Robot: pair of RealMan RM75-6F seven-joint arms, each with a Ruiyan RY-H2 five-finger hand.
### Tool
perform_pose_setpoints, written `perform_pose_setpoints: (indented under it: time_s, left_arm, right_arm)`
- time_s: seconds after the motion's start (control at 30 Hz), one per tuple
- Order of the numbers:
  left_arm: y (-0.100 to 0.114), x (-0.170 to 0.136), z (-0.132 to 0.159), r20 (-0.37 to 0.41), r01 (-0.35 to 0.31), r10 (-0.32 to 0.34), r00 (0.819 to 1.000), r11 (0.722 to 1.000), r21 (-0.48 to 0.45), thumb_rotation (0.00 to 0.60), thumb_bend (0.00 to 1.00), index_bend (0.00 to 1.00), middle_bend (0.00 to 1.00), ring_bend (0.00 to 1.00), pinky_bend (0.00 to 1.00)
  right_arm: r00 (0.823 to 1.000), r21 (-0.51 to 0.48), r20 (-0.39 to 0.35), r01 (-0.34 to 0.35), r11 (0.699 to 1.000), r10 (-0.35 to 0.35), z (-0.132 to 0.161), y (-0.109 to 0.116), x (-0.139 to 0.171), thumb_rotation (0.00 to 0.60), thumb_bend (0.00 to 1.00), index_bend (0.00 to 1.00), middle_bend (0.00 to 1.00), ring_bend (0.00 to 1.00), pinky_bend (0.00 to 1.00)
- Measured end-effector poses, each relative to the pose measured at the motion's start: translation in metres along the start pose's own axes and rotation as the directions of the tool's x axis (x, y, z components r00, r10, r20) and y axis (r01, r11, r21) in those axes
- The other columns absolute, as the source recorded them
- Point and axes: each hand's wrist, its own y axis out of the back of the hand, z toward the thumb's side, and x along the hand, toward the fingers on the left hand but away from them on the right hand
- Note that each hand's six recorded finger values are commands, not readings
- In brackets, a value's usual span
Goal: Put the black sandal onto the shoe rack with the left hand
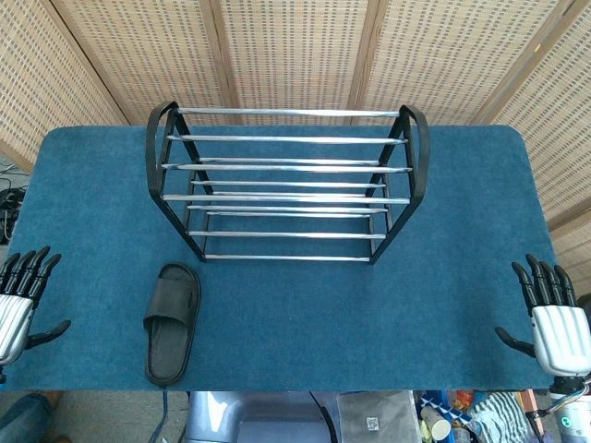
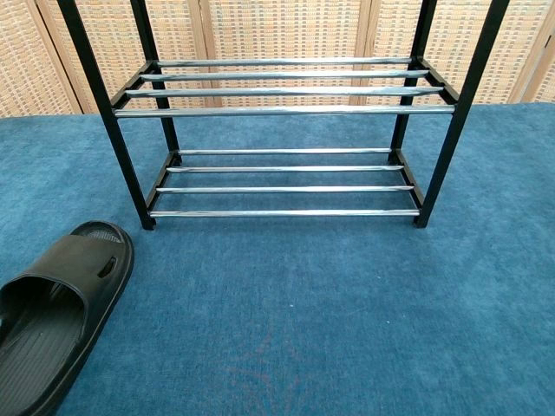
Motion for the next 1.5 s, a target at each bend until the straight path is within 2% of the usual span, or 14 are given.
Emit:
perform_pose_setpoints:
  time_s: [0.37,0.57,0.67,0.77,0.87,0.9,0.97,1.0,1.03,1.13,1.2,1.3,1.5]
  left_arm:
    - [-0.005,0.003,0.004,0.034,0.033,-0.033,0.999,0.999,0.003,0.600,0.13,0.00,0.00,0.00,0.00]
    - [-0.008,0.010,0.016,0.123,0.051,-0.057,0.991,0.997,0.052,0.600,0.13,0.00,0.00,0.00,0.00]
    - [-0.010,0.013,0.028,0.227,0.044,-0.075,0.971,0.989,0.138,0.600,0.13,0.00,0.00,0.00,0.00]
    - [-0.012,0.014,0.041,0.361,0.009,-0.100,0.927,0.970,0.244,0.600,0.13,0.00,0.00,0.00,0.00]
    - [-0.017,0.013,0.056,0.499,-0.033,-0.144,0.855,0.944,0.329,0.600,0.13,0.00,0.00,0.00,0.00]
    - [-0.020,0.011,0.061,0.551,-0.050,-0.169,0.817,0.932,0.359,0.600,0.13,0.00,0.00,0.00,0.00]
    - [-0.026,0.009,0.066,0.620,-0.075,-0.211,0.756,0.912,0.403,0.600,0.13,0.00,0.00,0.00,0.00]
    - [-0.030,0.007,0.068,0.657,-0.090,-0.245,0.713,0.898,0.431,0.600,0.14,0.00,0.00,0.00,0.00]
    - [-0.034,0.006,0.069,0.680,-0.098,-0.272,0.681,0.887,0.452,0.600,0.14,0.00,0.00,0.00,0.00]
    - [-0.048,0.005,0.068,0.728,-0.111,-0.354,0.587,0.856,0.505,0.600,0.14,0.00,0.00,0.00,0.00]
    - [-0.058,0.006,0.069,0.745,-0.107,-0.395,0.538,0.844,0.525,0.600,0.14,0.00,0.00,0.00,0.00]
    - [-0.072,0.011,0.071,0.756,-0.094,-0.434,0.490,0.836,0.541,0.600,0.14,0.00,0.00,0.00,0.00]
    - [-0.095,0.020,0.085,0.776,-0.082,-0.479,0.411,0.828,0.555,0.600,0.14,0.00,0.00,0.00,0.00]
  right_arm:
    - [1.000,0.001,0.008,0.000,1.000,0.000,-0.001,0.000,-0.002,0.600,0.00,0.00,0.00,0.00,0.00]
    - [1.000,0.003,0.023,0.004,1.000,-0.004,-0.004,0.000,-0.003,0.600,0.00,0.00,0.00,0.00,0.00]
    - [0.999,0.007,0.032,0.002,1.000,-0.002,-0.005,-0.001,-0.004,0.600,0.00,0.00,0.00,0.00,0.00]
    - [0.999,0.014,0.039,-0.002,1.000,0.002,-0.005,-0.003,-0.005,0.600,0.00,0.00,0.00,0.00,0.00]
    - [0.999,0.024,0.043,-0.009,1.000,0.008,-0.005,-0.006,-0.006,0.600,0.00,0.00,0.00,0.00,0.00]
    - [0.999,0.029,0.045,-0.012,1.000,0.011,-0.005,-0.007,-0.006,0.600,0.00,0.00,0.00,0.00,0.00]
    - [0.999,0.036,0.047,-0.018,0.999,0.016,-0.005,-0.010,-0.007,0.600,0.00,0.00,0.00,0.00,0.00]
    - [0.999,0.039,0.048,-0.021,0.999,0.019,-0.004,-0.010,-0.007,0.600,0.00,0.00,0.00,0.00,0.00]
    - [0.999,0.042,0.049,-0.023,0.999,0.021,-0.004,-0.011,-0.007,0.600,0.00,0.00,0.00,0.00,0.00]
    - [0.998,0.048,0.054,-0.030,0.998,0.027,-0.005,-0.014,-0.008,0.600,0.00,0.00,0.00,0.00,0.00]
    - [0.998,0.051,0.057,-0.033,0.998,0.030,-0.005,-0.015,-0.009,0.600,0.00,0.00,0.00,0.00,0.00]
    - [0.998,0.055,0.061,-0.037,0.998,0.034,-0.006,-0.017,-0.010,0.600,0.00,0.00,0.00,0.00,0.00]
    - [0.997,0.060,0.073,-0.043,0.997,0.038,-0.009,-0.019,-0.011,0.600,0.00,0.00,0.00,0.00,0.00]
